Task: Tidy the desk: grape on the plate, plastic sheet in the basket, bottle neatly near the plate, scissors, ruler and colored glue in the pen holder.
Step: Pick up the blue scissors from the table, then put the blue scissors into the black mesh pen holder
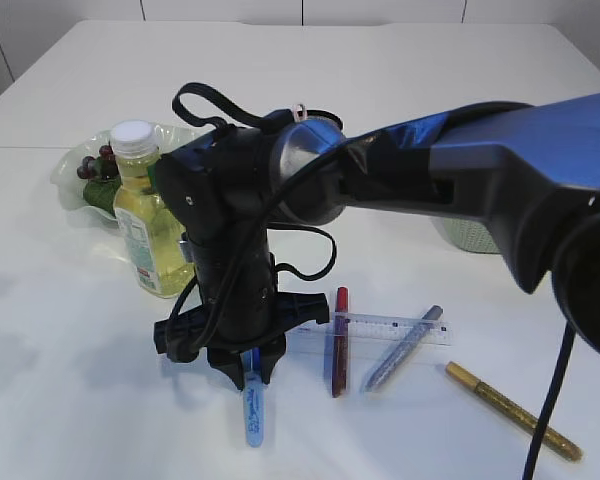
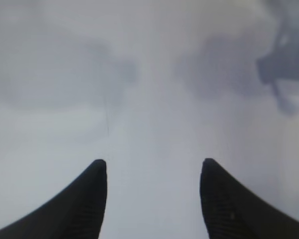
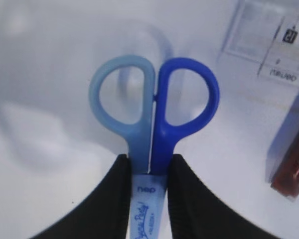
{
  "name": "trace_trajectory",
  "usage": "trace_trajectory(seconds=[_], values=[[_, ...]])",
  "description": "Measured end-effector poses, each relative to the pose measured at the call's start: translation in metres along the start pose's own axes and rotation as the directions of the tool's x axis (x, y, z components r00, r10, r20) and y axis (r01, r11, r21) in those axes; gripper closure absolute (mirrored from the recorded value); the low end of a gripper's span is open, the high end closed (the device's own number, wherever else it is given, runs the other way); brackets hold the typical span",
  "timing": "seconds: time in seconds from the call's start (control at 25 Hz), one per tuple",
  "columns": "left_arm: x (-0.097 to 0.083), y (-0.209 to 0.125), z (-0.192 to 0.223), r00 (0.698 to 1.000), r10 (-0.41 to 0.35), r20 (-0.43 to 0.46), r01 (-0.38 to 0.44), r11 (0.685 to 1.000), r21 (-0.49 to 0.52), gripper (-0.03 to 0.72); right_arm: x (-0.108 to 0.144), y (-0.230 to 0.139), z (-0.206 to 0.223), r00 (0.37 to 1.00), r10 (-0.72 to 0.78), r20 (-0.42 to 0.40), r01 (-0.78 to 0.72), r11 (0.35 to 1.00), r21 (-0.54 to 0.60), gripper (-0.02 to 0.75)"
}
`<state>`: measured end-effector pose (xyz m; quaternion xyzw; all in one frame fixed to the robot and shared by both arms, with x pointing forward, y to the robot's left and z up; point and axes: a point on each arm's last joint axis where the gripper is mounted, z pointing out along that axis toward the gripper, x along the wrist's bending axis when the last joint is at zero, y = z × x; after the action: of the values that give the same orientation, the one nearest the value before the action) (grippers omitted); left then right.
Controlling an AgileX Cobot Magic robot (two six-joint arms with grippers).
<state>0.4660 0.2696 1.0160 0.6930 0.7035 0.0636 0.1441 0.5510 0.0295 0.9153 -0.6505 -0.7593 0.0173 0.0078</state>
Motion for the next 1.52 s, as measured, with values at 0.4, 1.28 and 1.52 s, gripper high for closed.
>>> trace_trajectory(seconds=[0.4,1.28,1.52], values=[[0.0,0.0,0.0,1.0,0.0,0.0,0.0,1.0,-0.004,0.254,-0.035,0.033,-0.016,0.996,0.031,-0.078,-0.032,0.999,-0.018,0.579],[-0.001,0.0,0.0,1.0,-0.013,0.015,0.013,1.0,-0.001,0.254,-0.15,0.085,-0.134,0.972,0.028,-0.233,-0.108,0.934,-0.34,0.58],[-0.001,-0.003,0.0,1.0,-0.014,0.015,0.014,0.999,0.029,0.254,-0.165,0.101,-0.156,0.947,-0.109,-0.304,-0.057,0.87,-0.49,0.58]])
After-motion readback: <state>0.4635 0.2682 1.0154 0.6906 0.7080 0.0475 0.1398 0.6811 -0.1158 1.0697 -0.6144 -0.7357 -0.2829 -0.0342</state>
